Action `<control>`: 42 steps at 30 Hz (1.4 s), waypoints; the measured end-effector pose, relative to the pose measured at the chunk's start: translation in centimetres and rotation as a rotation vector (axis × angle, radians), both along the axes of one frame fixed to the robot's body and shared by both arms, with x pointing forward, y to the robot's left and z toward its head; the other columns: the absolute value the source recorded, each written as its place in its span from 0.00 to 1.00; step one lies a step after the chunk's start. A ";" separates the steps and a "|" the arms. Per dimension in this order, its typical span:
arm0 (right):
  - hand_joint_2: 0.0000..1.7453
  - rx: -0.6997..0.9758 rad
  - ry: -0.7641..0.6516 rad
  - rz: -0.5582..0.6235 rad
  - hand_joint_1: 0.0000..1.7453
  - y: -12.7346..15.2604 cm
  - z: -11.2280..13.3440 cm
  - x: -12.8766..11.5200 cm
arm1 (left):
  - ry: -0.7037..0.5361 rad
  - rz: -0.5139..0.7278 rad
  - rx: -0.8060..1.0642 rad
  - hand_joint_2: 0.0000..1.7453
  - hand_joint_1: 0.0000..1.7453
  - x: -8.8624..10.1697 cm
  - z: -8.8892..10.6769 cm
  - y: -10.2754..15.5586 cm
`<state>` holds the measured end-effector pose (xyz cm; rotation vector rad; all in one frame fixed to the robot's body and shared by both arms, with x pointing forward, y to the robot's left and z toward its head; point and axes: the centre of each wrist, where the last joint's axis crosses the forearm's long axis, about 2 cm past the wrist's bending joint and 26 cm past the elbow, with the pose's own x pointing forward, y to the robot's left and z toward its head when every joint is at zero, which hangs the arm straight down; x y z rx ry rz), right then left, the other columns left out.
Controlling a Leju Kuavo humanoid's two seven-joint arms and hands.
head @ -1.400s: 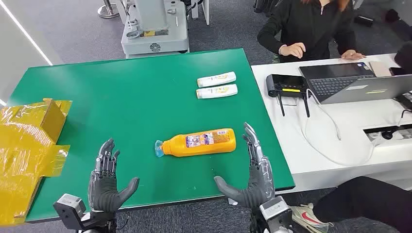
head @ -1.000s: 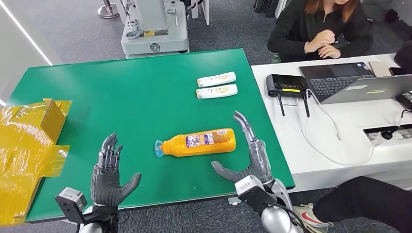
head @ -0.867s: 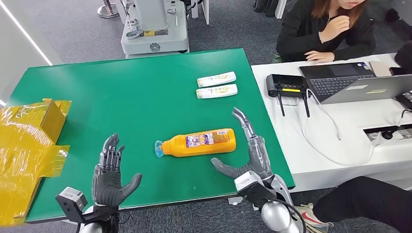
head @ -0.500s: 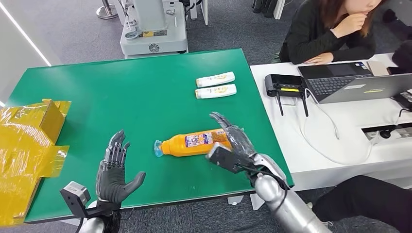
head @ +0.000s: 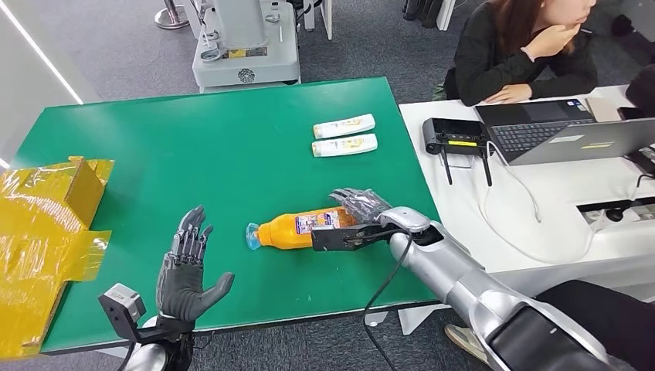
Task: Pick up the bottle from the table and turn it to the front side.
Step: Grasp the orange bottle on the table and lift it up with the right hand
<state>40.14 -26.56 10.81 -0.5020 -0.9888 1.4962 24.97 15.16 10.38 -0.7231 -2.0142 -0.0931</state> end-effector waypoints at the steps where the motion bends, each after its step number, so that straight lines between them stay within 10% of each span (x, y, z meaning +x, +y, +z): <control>1: 1.00 -0.036 0.019 0.012 0.00 -0.1 0.1 0.2 | 0.001 -0.002 -0.001 1.00 0.00 0.0 0.0 0.0; 4: 1.00 -0.103 0.047 0.034 0.11 -0.3 0.4 0.7 | 0.005 -0.005 -0.006 1.00 0.00 -0.1 -0.1 0.0; 8: 1.00 -0.156 0.074 0.048 1.00 -0.4 1.0 1.4 | 0.017 0.000 -0.006 1.00 0.00 -0.1 -0.1 0.1; 28: 1.00 0.042 0.031 0.028 1.00 -0.2 -0.4 0.8 | 0.061 0.053 0.011 1.00 0.00 -1.3 -0.6 1.2; 42: 1.00 0.804 -0.035 -0.134 1.00 2.8 -5.5 -7.4 | 0.058 0.108 0.008 1.00 0.00 -1.7 -0.9 1.5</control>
